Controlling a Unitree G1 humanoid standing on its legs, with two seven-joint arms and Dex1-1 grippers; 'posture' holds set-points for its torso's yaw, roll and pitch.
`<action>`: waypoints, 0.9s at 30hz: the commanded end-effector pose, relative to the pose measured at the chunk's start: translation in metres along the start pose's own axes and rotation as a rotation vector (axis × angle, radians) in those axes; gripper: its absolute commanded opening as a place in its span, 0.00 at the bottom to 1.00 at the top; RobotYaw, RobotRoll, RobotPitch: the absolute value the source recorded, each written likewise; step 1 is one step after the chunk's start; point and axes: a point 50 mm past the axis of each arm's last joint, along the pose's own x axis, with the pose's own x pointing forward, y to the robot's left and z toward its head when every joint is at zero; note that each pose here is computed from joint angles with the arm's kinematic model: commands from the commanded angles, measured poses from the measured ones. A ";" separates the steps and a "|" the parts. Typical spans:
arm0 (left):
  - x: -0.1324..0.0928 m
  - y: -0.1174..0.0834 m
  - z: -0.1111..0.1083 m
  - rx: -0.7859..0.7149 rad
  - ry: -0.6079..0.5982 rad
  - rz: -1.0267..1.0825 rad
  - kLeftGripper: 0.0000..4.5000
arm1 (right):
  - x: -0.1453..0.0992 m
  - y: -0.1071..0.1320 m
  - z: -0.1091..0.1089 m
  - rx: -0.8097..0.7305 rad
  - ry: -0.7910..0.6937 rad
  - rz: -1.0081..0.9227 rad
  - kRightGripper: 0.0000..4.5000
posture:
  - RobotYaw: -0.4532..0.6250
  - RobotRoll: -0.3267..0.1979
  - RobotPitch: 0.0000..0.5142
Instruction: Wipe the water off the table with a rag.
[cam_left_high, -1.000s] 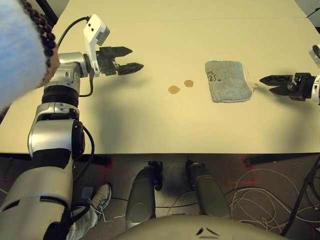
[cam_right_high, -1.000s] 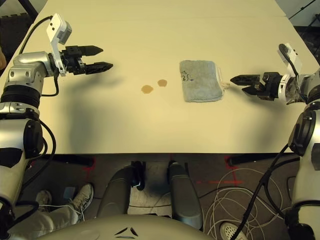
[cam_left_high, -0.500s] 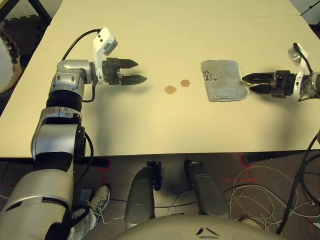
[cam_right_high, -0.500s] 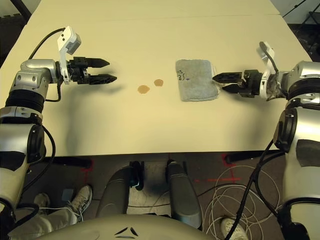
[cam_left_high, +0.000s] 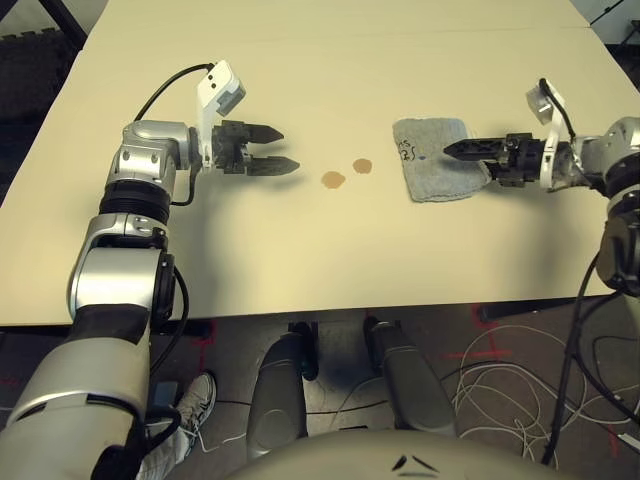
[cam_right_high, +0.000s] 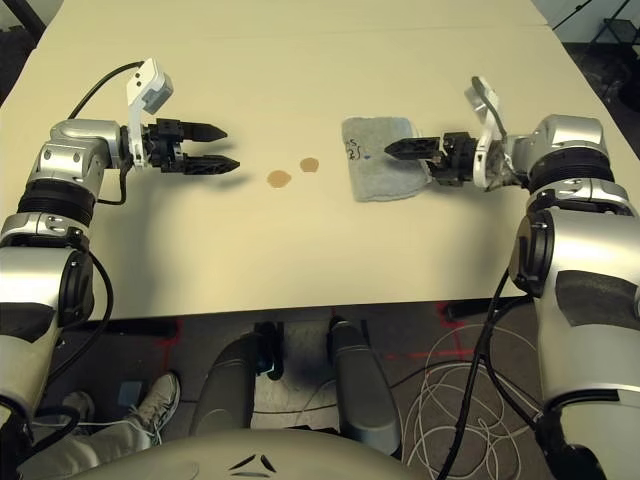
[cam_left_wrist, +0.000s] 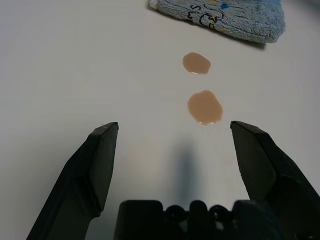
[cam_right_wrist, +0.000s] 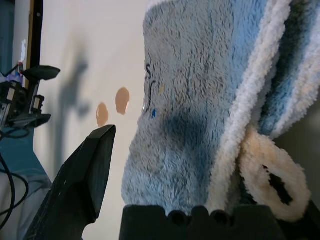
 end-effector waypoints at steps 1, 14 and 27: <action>0.001 0.000 0.000 0.009 0.019 -0.007 1.00 | 0.013 -0.006 -0.009 0.003 0.008 -0.044 1.00 | 0.28 0.62 0.58; 0.004 -0.001 0.000 0.010 0.027 -0.015 1.00 | 0.016 0.000 0.008 -0.091 -0.094 -0.096 0.18 | 0.27 0.62 0.59; 0.005 -0.001 0.006 0.020 0.030 -0.041 1.00 | 0.035 0.075 0.035 -0.288 -0.121 0.065 0.01 | 0.26 0.62 0.59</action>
